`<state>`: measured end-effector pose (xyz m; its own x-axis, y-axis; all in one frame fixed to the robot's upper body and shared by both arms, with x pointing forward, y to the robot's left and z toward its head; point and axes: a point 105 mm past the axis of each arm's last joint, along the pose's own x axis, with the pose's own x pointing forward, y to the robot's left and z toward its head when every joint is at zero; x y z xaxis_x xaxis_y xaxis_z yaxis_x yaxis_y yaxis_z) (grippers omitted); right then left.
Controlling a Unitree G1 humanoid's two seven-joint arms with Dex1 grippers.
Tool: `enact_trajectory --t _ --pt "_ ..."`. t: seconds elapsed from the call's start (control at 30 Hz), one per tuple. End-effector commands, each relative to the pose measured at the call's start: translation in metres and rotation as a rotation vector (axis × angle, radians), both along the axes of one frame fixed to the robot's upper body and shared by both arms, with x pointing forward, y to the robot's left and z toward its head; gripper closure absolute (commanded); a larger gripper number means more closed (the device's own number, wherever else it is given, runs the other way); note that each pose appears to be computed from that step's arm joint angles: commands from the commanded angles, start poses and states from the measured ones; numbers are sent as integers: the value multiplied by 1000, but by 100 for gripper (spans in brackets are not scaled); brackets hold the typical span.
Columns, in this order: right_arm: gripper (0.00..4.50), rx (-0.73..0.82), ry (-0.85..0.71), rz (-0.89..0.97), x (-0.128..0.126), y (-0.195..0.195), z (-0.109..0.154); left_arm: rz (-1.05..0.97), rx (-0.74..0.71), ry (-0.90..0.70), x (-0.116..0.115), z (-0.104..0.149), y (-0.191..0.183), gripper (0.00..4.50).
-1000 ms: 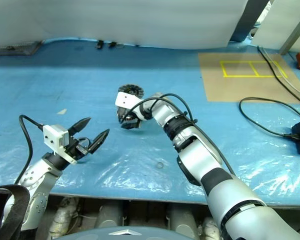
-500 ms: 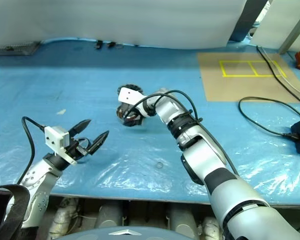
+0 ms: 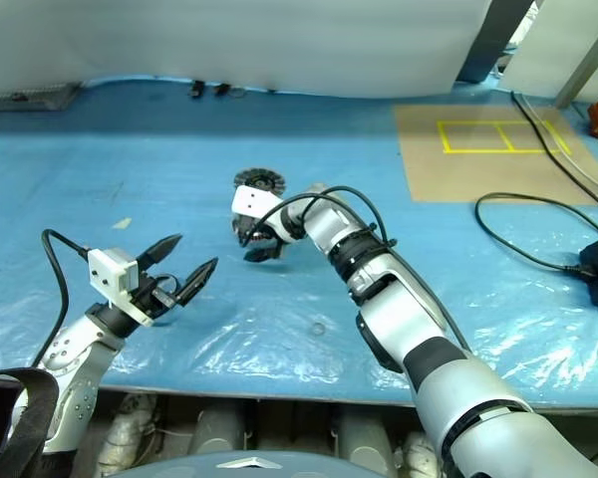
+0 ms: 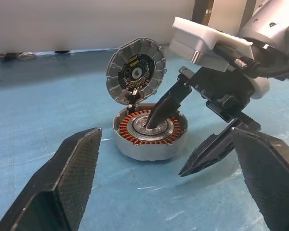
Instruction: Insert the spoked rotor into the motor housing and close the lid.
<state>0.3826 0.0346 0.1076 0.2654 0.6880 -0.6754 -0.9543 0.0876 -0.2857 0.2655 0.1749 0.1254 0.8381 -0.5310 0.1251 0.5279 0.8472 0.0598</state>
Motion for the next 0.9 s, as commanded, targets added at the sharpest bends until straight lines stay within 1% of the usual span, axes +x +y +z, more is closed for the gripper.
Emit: enact_trajectory --t 0.03,0.1,0.2,0.37,0.4,0.43,0.6,0.7,0.9 --pt "3 -78 -16 25 0 -5 -12 6 0 -54 -1 15 0 0" --pt "3 -90 -14 36 0 -6 -14 9 -2 -55 -1 15 1 0" --pt "57 -92 -20 74 -3 0 -12 7 0 -55 -1 15 0 0" --pt "226 -115 -45 118 -5 2 -11 11 -1 -63 -1 18 1 0" --pt "251 -116 -44 120 -5 2 -11 11 -1 -63 -1 18 1 0" --pt "262 -115 -42 120 -5 3 -10 10 0 -64 0 19 1 0" --pt "262 -116 -29 131 -7 2 -7 -4 6 -72 3 23 1 0" --pt "262 -116 7 154 -14 0 -8 -19 8 -66 2 23 -1 0" --pt "262 -101 87 203 -48 -4 -20 -38 34 -43 -9 14 -5 0"
